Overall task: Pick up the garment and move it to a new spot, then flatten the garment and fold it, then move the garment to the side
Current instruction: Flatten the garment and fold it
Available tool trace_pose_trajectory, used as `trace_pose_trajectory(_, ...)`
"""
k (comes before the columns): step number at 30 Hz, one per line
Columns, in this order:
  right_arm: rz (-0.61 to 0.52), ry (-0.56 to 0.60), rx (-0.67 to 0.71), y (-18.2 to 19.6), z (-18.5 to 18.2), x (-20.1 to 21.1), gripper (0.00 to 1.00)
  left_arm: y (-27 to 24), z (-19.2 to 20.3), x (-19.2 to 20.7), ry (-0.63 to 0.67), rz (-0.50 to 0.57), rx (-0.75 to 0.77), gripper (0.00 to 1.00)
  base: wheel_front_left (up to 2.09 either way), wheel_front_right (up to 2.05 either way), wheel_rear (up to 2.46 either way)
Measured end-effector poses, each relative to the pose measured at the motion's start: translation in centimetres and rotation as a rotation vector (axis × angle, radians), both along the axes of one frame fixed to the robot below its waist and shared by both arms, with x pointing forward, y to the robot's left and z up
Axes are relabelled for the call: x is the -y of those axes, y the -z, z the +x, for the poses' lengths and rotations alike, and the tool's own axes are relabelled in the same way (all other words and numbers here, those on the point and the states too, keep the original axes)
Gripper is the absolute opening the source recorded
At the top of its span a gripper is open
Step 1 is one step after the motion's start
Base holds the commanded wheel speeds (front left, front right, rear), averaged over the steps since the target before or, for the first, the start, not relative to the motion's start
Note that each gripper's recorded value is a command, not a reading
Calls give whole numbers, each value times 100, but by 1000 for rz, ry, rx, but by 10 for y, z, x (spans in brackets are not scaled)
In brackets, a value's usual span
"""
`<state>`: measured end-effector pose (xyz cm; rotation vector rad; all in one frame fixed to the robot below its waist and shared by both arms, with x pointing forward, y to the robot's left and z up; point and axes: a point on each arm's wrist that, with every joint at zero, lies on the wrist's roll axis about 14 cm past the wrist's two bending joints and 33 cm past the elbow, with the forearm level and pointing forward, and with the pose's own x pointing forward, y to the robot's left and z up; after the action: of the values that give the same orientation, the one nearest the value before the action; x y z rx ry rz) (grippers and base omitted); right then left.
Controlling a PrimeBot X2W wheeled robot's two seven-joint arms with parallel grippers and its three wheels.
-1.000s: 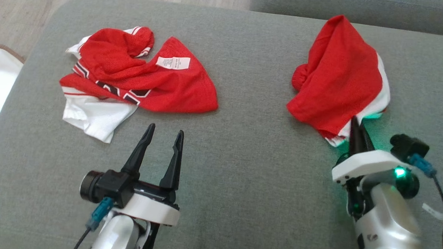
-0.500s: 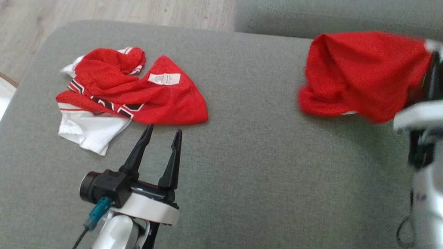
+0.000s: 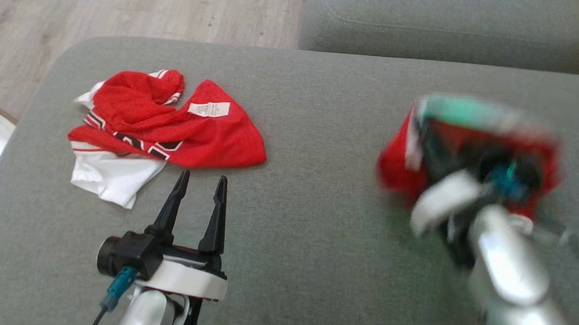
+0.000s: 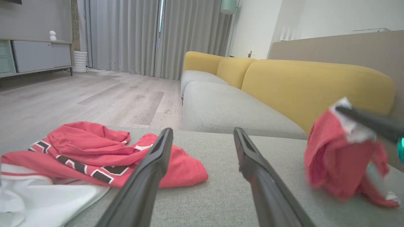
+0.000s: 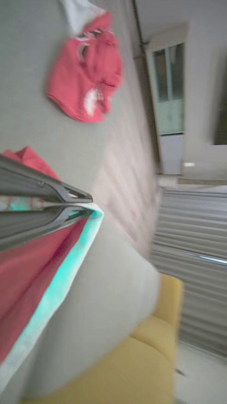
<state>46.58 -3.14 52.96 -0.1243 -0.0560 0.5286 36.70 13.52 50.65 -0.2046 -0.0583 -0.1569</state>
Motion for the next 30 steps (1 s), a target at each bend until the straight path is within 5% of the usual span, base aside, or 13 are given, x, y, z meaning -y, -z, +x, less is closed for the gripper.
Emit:
trace_pose_trajectory(3, -16, 8, -207, 70, -38, 10, 0, 3, 3, 5, 11, 0, -8, 100, 0, 0, 0)
trace_pose_trajectory(7, 9, 65, -294, 93, -54, 30, 0, 5, 9, 14, 41, -1, -14, 100, 0, 0, 0)
trace_pose_trajectory(8, 19, 81, -289, 91, -52, 35, 100, 6, 10, 17, 50, 0, -16, 100, 0, 0, 0)
trace_pose_trajectory(24, 235, 457, -71, 30, -47, 145, 100, -5, 17, 43, 127, -3, 17, 100, 0, 0, 0)
trace_pose_trajectory(30, 325, 538, -122, 51, -68, 163, 100, -9, 17, 43, 128, -6, 30, 100, 0, 0, 0)
